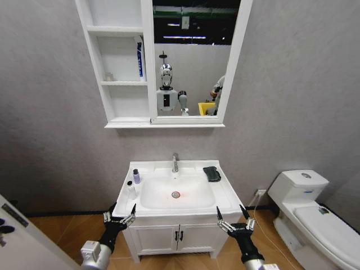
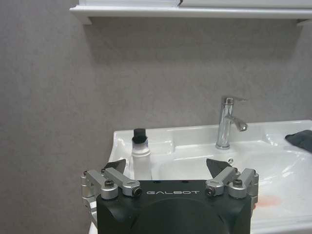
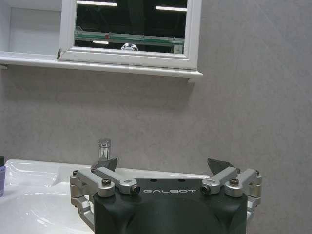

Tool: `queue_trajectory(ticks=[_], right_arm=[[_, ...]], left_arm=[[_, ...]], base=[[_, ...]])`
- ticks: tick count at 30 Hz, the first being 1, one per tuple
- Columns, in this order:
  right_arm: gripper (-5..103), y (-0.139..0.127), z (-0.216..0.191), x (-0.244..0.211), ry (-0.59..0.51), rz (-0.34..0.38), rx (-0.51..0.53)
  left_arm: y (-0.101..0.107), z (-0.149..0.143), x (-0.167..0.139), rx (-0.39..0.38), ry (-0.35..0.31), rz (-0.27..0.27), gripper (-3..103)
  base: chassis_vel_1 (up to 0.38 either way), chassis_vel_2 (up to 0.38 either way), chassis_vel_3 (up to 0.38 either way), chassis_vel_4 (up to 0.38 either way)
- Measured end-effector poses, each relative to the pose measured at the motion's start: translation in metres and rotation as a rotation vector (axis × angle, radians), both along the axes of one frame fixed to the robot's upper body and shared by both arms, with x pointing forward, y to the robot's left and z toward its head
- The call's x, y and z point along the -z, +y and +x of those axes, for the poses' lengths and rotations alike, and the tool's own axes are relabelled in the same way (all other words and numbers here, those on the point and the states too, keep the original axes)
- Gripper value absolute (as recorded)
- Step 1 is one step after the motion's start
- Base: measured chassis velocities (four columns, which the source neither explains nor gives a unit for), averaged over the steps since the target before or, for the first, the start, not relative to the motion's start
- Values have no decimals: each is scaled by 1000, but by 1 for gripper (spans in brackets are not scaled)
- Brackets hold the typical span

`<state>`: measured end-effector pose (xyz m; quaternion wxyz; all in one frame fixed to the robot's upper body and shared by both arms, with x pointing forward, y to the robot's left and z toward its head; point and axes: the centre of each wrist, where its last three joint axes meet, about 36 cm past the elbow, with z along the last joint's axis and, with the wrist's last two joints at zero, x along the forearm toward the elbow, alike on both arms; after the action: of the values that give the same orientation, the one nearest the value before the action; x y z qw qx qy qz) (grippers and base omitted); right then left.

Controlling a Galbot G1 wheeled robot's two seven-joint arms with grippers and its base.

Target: Move facial cleanser and shampoo from washbasin to cabinet, then wipe washbasin with towel.

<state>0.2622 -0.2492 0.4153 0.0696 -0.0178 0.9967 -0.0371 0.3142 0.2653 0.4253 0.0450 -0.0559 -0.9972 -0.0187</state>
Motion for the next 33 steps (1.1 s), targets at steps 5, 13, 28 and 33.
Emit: queue_trajectory(ticks=[5, 13, 28, 33], right_arm=[[100, -4, 1, -3, 2, -13, -1], [100, -2, 3, 3, 24, -11, -4], [100, -15, 5, 32, 91, -44, 14], [100, -17, 4, 37, 96, -48, 7]], left_arm=[[0, 23, 15, 2, 24, -22, 93], [8, 72, 31, -11, 33, -9, 93], [4, 177, 52, -16, 57, 0, 93], [-5, 203, 53, -29, 47, 6, 93]], base=[[84, -51, -52, 57], [0, 0, 0, 0], [0, 0, 0, 0], [0, 0, 0, 0]])
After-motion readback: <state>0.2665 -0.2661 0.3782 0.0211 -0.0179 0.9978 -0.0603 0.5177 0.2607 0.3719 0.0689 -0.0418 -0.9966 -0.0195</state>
